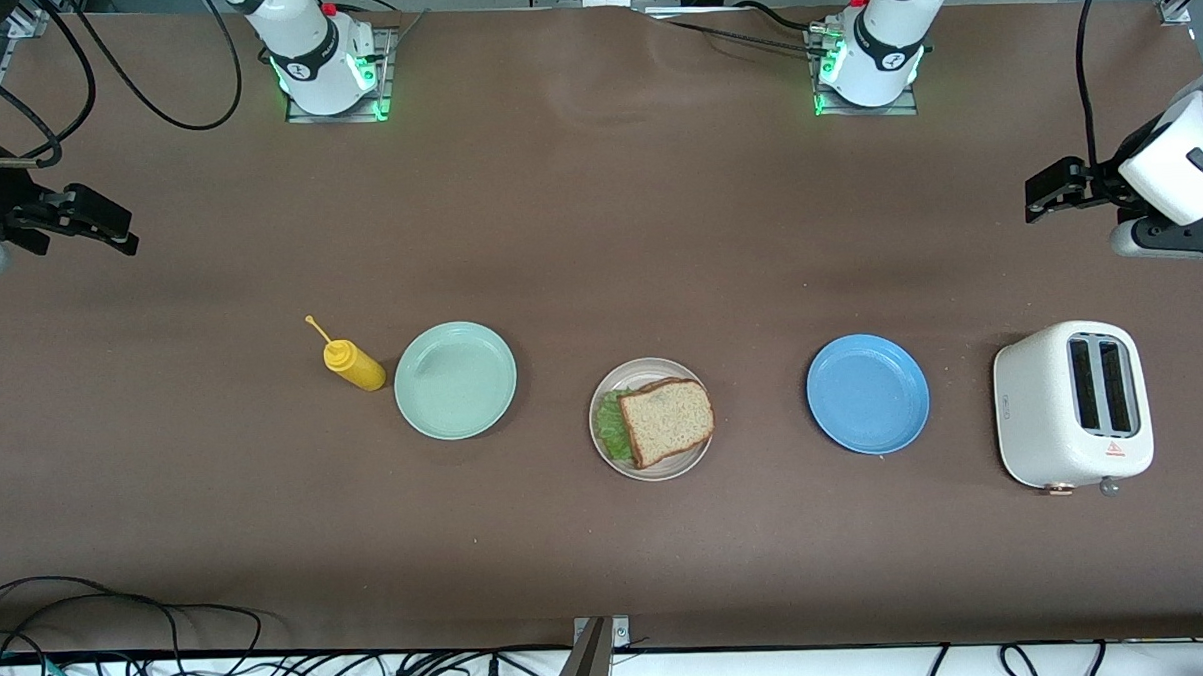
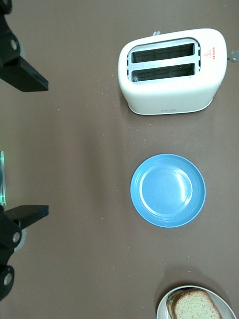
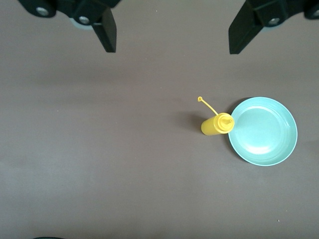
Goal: Make sandwich on beige plate with both arms
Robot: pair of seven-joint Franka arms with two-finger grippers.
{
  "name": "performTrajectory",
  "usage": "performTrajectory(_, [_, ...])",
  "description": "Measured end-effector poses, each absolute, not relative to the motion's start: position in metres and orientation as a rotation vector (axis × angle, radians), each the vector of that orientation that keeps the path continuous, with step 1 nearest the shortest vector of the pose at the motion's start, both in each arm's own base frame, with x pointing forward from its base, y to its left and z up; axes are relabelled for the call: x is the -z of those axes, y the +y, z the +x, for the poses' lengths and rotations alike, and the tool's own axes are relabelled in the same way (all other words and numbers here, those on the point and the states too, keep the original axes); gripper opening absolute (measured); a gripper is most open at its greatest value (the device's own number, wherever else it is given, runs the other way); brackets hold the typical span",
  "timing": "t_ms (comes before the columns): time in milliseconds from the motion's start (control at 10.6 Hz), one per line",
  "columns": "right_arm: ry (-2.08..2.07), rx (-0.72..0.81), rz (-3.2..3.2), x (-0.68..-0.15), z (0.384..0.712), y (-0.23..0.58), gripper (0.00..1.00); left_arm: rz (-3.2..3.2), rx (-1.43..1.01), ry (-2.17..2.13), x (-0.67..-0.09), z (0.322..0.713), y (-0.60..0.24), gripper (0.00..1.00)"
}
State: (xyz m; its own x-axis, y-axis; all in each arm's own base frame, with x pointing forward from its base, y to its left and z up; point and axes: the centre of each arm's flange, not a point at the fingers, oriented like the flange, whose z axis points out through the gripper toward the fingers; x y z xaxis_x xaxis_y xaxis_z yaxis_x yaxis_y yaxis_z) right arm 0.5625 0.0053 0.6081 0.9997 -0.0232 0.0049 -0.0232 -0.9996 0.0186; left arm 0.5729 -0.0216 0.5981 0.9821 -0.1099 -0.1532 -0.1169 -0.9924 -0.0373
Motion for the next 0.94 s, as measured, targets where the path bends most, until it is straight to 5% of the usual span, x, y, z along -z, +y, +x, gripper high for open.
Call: performTrajectory(942, [-0.036, -0.012, 3.123, -0.609, 0.563, 0.005, 1.0, -3.106, -0.239, 0.151, -0.574, 0.572, -0.022, 1.0])
